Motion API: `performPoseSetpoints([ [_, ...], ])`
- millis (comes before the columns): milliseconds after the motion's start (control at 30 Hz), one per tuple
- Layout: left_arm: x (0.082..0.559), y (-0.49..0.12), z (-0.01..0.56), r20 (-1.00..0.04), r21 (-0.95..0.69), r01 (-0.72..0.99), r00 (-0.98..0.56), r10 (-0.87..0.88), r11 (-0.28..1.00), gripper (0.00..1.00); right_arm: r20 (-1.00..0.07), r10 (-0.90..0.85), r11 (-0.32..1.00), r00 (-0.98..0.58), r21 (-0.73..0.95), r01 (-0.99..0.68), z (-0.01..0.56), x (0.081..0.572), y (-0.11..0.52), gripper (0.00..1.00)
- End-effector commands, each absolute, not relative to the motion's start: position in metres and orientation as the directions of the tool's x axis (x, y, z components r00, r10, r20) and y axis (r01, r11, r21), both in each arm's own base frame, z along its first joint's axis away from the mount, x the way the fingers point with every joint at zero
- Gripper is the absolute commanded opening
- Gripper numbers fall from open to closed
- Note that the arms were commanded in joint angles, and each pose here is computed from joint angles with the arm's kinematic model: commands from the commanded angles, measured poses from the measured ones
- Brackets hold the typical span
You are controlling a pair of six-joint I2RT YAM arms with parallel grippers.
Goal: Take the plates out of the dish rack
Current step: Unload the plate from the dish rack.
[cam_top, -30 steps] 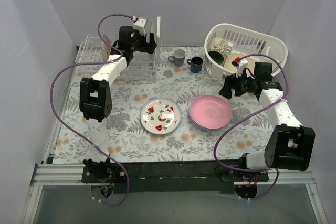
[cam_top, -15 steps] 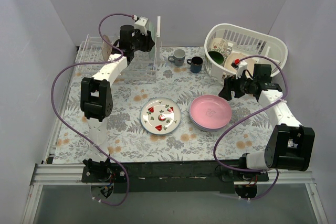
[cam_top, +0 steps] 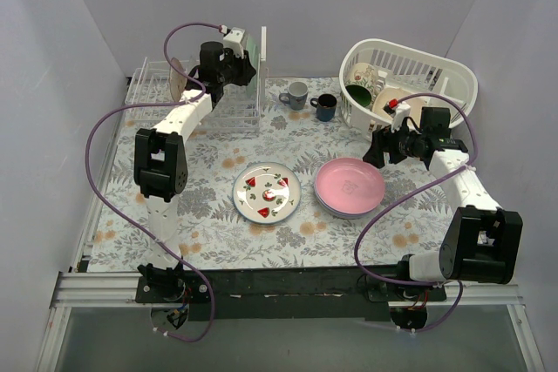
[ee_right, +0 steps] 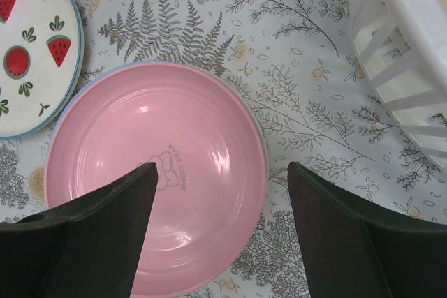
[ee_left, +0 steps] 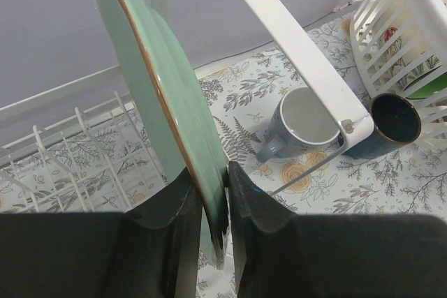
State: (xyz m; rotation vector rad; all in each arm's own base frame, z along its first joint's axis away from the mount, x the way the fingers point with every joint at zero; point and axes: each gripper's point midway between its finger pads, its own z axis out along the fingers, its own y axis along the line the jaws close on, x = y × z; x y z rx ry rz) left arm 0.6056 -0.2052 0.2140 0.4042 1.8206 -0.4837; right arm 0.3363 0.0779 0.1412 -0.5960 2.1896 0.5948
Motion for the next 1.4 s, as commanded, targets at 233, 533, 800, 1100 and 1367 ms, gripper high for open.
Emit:
performPoseSetpoints([
  [233, 0.611, -0.185, 0.261, -0.979, -0.103, 0.42, -0.205, -0.016, 0.902, 0.0, -0.808, -0.235, 0.77, -0.54, 0.184, -0.611, 0.15, 0.339, 0.08, 0.83],
  [533, 0.613, -0.173, 0.299, -0.99, -0.076, 0.364, -0.142, -0.026, 0.928, 0.0, -0.807, -0.234, 0.769, -0.542, 0.187, -0.611, 0.149, 0.339, 0.08, 0.83],
  [800, 0.604, -0.168, 0.333, -0.995, -0.065, 0.354, -0.091, -0.035, 0.933, 0.0, -0.808, -0.235, 0.766, -0.54, 0.188, -0.615, 0.15, 0.339, 0.08, 0.82],
  [1100, 0.594, -0.167, 0.367, -0.983, -0.181, 0.329, -0.082, -0.163, 0.927, 0.0, -0.808, -0.236, 0.763, -0.54, 0.19, -0.618, 0.149, 0.338, 0.081, 0.82],
  [1367, 0.595, -0.168, 0.381, -0.955, -0.296, 0.306, -0.101, -0.279, 0.905, 0.0, -0.809, -0.24, 0.763, -0.537, 0.185, -0.62, 0.149, 0.336, 0.081, 0.82],
])
